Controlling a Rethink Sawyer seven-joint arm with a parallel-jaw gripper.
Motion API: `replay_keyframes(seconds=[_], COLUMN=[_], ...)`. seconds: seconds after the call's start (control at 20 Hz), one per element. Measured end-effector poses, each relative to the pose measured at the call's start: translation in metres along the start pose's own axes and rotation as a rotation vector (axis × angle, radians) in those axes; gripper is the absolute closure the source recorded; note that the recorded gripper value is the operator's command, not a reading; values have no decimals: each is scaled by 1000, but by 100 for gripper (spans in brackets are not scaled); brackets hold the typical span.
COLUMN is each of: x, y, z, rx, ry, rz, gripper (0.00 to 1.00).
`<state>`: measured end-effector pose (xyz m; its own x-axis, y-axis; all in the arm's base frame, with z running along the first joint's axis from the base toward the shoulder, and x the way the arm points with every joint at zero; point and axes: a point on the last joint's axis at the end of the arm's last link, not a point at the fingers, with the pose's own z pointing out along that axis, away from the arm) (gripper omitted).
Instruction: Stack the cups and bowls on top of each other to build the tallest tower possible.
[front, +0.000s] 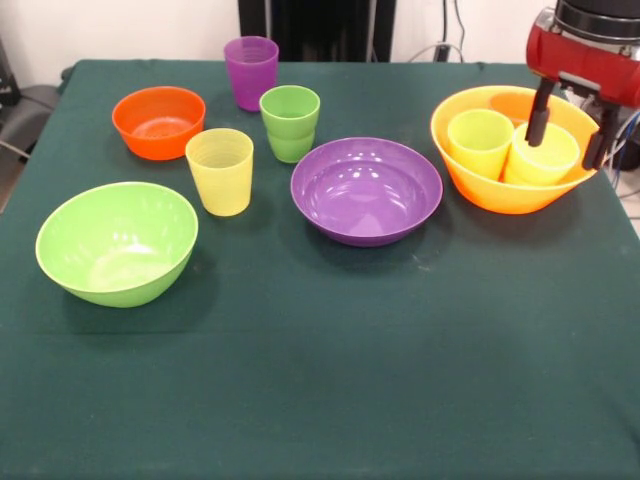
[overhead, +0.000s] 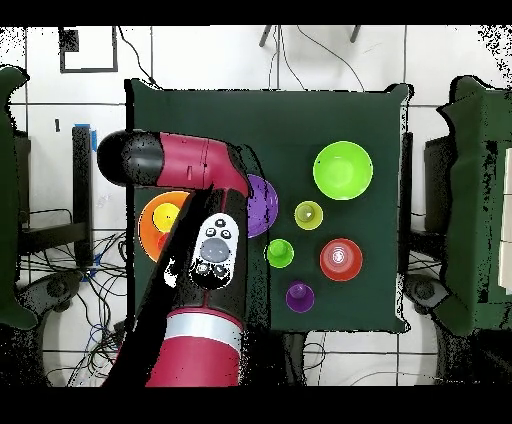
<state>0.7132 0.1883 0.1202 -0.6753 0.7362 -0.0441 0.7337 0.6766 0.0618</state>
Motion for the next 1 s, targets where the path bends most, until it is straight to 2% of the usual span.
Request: replay_keyframes(seconds=[0.25, 0.5, 1.0], x=[1, 1, 0], y=[-8, -12, -14], z=[7, 20, 27], rx=[9, -3, -21], ry=[-4, -32, -61], rz=[5, 6, 7], gripper=[0, 0, 0])
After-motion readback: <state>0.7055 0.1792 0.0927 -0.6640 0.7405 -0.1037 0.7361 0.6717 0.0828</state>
